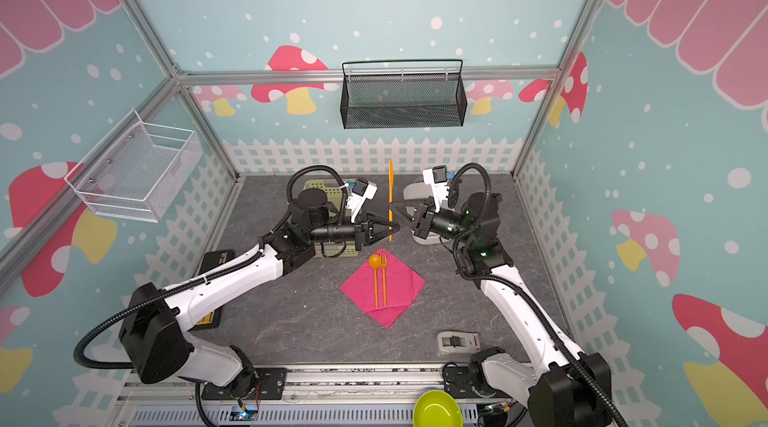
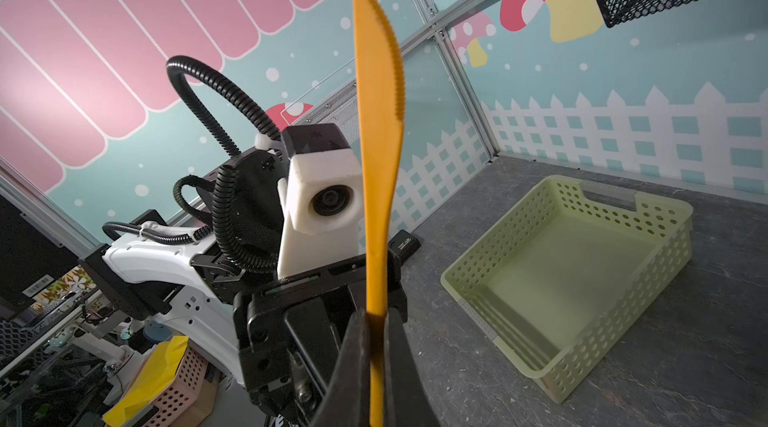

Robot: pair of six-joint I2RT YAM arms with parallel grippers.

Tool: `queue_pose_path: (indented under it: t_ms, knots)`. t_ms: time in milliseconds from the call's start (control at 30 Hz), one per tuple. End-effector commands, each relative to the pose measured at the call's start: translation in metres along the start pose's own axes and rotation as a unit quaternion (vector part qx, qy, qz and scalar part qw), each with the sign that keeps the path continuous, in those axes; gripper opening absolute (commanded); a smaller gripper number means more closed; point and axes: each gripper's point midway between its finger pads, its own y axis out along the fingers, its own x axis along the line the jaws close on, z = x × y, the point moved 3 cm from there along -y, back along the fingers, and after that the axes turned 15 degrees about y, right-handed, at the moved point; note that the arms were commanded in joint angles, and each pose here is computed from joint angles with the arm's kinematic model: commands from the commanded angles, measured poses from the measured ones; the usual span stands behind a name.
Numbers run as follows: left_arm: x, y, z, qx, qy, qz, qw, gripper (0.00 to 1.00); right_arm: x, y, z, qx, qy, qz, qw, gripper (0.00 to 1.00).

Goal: Place the utensils on the paper napkin and roll it up
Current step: 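Lift the knife upright with the right gripper while the left gripper reaches toward it, then close the left gripper on the knife blade held by the right gripper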

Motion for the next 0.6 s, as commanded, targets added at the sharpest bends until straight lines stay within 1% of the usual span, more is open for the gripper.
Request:
queue_pose_path:
  t_ms: [0, 33, 67, 167, 267, 367, 467, 567]
  knots:
    - [-0.004, -0.002, -0.008, -0.005, 0.014, -0.001, 1.000, 0.04, 0.015, -0.001, -0.003, -0.005, -0.018, -0.016, 1.000, 0.11]
    - [-0.006, -0.004, -0.009, -0.007, 0.017, 0.001, 1.000, 0.01, 0.018, -0.003, -0.003, -0.007, -0.025, -0.018, 1.000, 0.20]
    - [-0.008, -0.005, -0.010, -0.008, 0.019, 0.004, 1.000, 0.00, 0.020, -0.004, -0.002, -0.005, -0.030, -0.021, 0.999, 0.27]
    - [-0.021, -0.007, -0.018, -0.016, 0.026, 0.040, 0.999, 0.00, 0.029, -0.005, -0.003, 0.001, -0.039, -0.035, 0.999, 0.35]
    - [-0.037, -0.011, -0.027, -0.031, 0.029, 0.087, 0.995, 0.00, 0.040, -0.006, -0.003, 0.014, -0.044, -0.054, 0.998, 0.37]
    - [-0.051, -0.015, -0.036, -0.043, 0.030, 0.128, 0.990, 0.00, 0.057, -0.007, -0.002, 0.035, -0.052, -0.097, 0.993, 0.37]
    - [-0.062, -0.018, -0.043, -0.046, 0.027, 0.160, 0.986, 0.00, 0.069, -0.008, 0.000, 0.056, -0.052, -0.132, 0.988, 0.37]
    - [-0.069, -0.019, -0.046, -0.043, 0.022, 0.177, 0.983, 0.00, 0.080, -0.010, -0.001, 0.068, -0.058, -0.159, 0.983, 0.36]
